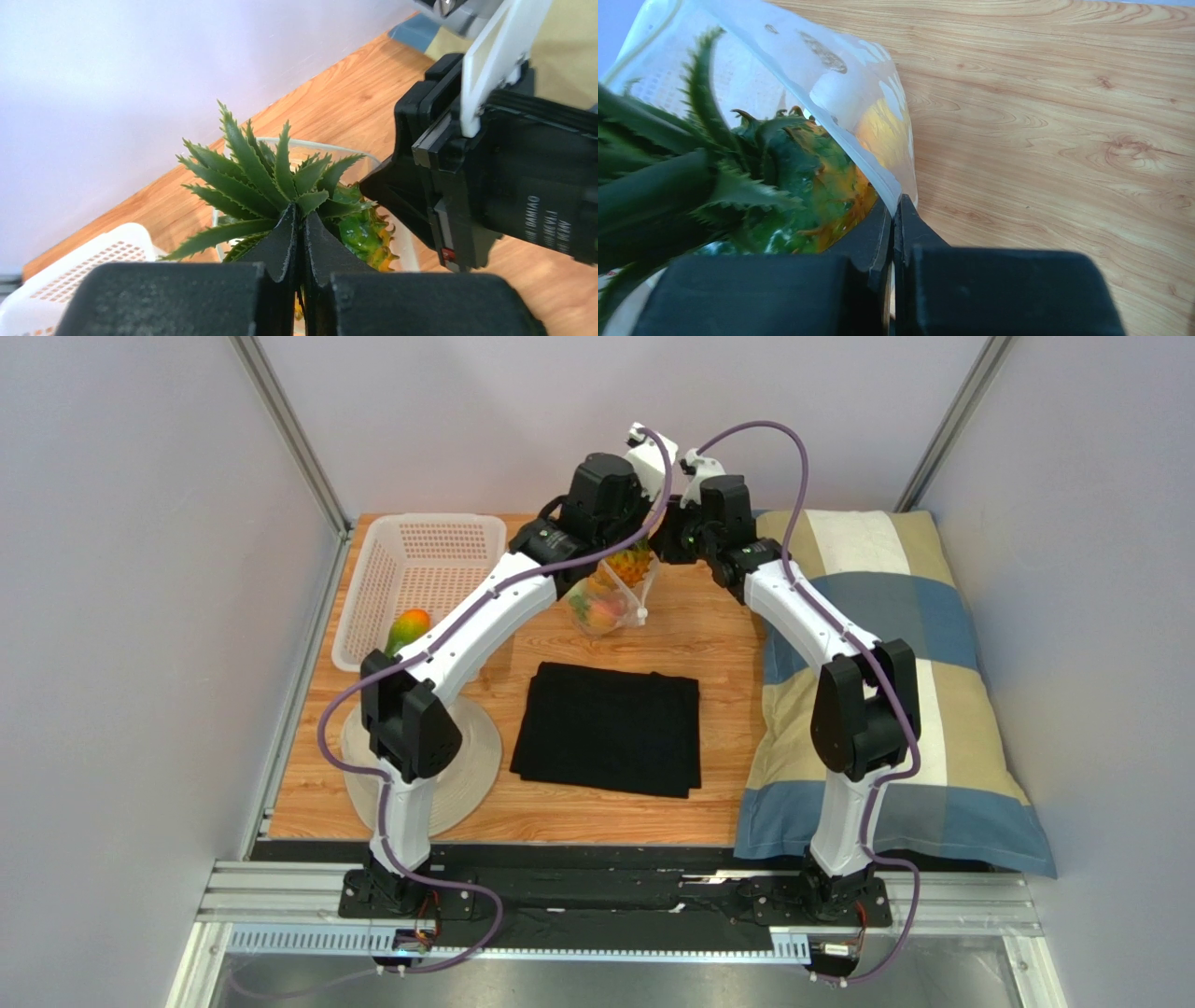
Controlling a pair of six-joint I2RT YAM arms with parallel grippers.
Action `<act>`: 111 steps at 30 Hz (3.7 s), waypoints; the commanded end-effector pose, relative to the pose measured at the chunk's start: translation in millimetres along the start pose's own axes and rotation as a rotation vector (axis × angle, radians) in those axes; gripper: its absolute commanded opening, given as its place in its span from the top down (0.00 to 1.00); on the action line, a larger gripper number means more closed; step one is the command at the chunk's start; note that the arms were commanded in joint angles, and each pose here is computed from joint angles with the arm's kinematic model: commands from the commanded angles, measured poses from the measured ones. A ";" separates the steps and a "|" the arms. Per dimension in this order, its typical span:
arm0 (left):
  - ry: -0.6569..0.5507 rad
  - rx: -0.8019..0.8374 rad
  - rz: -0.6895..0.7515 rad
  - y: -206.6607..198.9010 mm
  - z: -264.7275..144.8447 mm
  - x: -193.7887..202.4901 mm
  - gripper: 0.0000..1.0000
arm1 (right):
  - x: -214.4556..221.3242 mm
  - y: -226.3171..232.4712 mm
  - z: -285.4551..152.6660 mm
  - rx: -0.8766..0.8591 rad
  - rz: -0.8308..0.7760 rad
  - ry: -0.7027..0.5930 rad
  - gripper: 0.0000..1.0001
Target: Open the zip-top bag and remove the fake food
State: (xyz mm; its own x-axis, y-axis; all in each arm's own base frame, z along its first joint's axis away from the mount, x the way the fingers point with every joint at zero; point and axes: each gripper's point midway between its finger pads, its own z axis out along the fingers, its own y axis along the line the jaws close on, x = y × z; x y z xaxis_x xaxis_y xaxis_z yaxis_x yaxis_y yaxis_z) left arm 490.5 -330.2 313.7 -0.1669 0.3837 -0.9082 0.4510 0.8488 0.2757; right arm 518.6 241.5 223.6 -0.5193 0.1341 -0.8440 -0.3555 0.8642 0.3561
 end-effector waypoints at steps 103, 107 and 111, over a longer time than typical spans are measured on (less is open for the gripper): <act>0.299 0.182 -0.674 -34.4 90.0 119.0 0.52 | -65.9 48.6 -38.0 -0.121 -0.021 -0.166 1.00; 0.339 0.196 -0.649 -41.8 97.5 137.8 0.40 | -58.4 51.2 -28.2 -0.136 -0.057 -0.144 1.00; 0.408 0.262 -0.626 -57.0 94.0 157.6 0.37 | -46.4 48.7 -16.5 -0.145 -0.099 -0.110 1.00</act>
State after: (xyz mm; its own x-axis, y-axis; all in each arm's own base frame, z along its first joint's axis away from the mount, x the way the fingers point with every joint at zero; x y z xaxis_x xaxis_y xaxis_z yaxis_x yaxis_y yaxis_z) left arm 526.6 -347.9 122.3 -0.7383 -0.0480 -0.6728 0.2904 0.8776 -0.3813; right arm 505.8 256.3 269.4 -0.4564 0.1439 -0.8781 -0.4394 0.8217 0.3630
